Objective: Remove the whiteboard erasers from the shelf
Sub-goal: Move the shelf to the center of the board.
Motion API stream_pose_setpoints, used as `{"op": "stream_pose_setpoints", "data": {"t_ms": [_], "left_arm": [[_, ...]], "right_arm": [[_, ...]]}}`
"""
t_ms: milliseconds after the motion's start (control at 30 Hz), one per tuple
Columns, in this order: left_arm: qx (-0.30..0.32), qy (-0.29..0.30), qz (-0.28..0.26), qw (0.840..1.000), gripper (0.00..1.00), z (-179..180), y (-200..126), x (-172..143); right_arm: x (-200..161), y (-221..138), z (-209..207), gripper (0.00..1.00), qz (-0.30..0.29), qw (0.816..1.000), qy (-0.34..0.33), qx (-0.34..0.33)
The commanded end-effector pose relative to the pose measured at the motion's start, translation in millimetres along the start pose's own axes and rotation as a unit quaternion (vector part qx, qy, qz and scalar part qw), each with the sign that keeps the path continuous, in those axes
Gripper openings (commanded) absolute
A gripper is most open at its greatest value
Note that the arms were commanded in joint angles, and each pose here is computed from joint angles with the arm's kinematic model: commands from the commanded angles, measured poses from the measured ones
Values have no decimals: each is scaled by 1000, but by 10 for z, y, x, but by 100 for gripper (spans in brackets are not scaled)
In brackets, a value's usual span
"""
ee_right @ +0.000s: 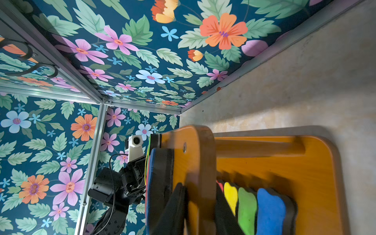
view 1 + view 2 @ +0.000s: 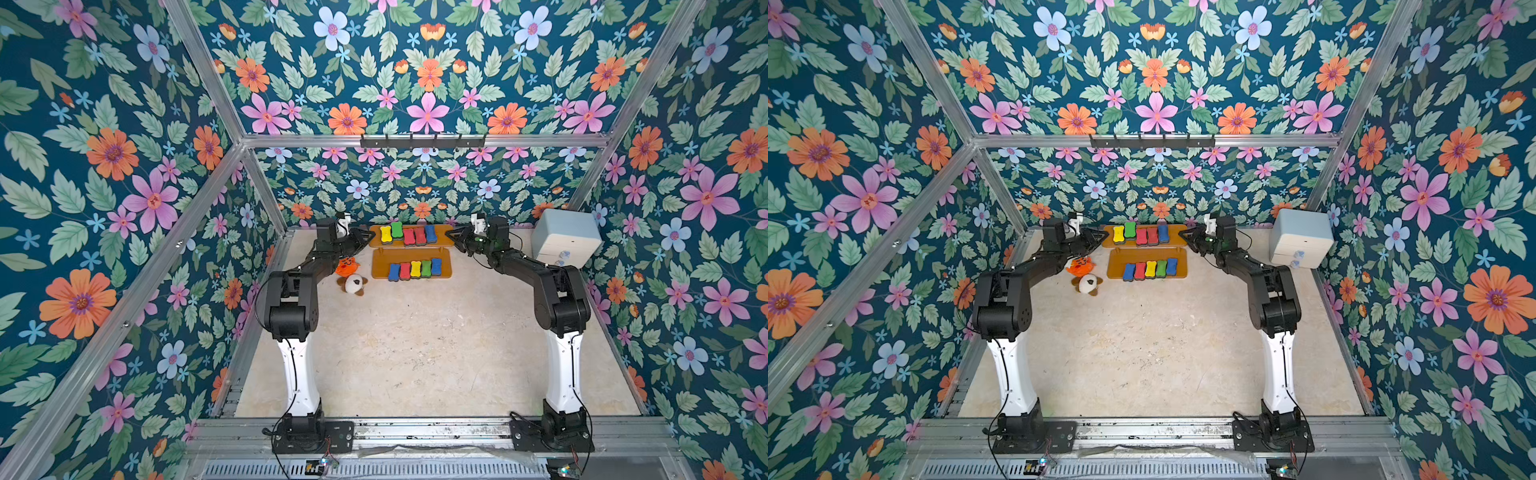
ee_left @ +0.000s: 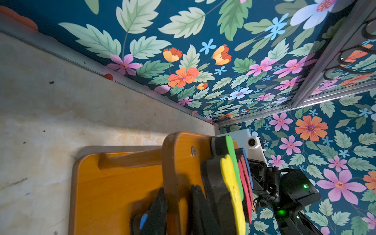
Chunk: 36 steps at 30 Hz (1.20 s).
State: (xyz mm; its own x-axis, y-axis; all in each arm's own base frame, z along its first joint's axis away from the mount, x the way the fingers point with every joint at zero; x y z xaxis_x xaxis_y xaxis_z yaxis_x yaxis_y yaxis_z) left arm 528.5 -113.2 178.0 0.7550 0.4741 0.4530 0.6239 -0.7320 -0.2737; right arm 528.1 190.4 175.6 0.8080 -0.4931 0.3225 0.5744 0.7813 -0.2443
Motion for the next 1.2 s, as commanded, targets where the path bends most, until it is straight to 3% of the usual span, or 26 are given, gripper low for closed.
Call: {"op": "stream_pose_setpoints", "data": {"t_ms": [0, 400, 767, 1167], "left_arm": [[6, 35, 32, 999, 11, -20, 100, -209], [6, 35, 56, 998, 10, -220, 147, -591], [26, 37, 70, 996, 11, -248, 57, -817], [42, 39, 77, 995, 26, -200, -2, -968]], "right_arm": [[7, -89, 92, 13, -20, 998, -57, 2], [-130, -515, 2, 13, -30, 997, -57, -34], [-172, -680, -116, 18, -32, 996, -61, -63], [-89, -664, -166, 33, -33, 994, -67, -81]]}}
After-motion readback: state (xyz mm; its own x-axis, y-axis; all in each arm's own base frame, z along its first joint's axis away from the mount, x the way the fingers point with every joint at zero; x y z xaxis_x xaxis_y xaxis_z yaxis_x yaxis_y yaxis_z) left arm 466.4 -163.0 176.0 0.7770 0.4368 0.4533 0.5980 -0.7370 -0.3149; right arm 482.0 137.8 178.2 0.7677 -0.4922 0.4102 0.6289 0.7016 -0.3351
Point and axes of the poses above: each gripper's point midway between its finger pads, its own y axis out along the fingers, its own z axis along the line the jaws close on, x = y × z, the point moved 7 cm from there along -y, back along the fingers, and after that the axes turned 1 degree about -y, right-handed, at the moved point
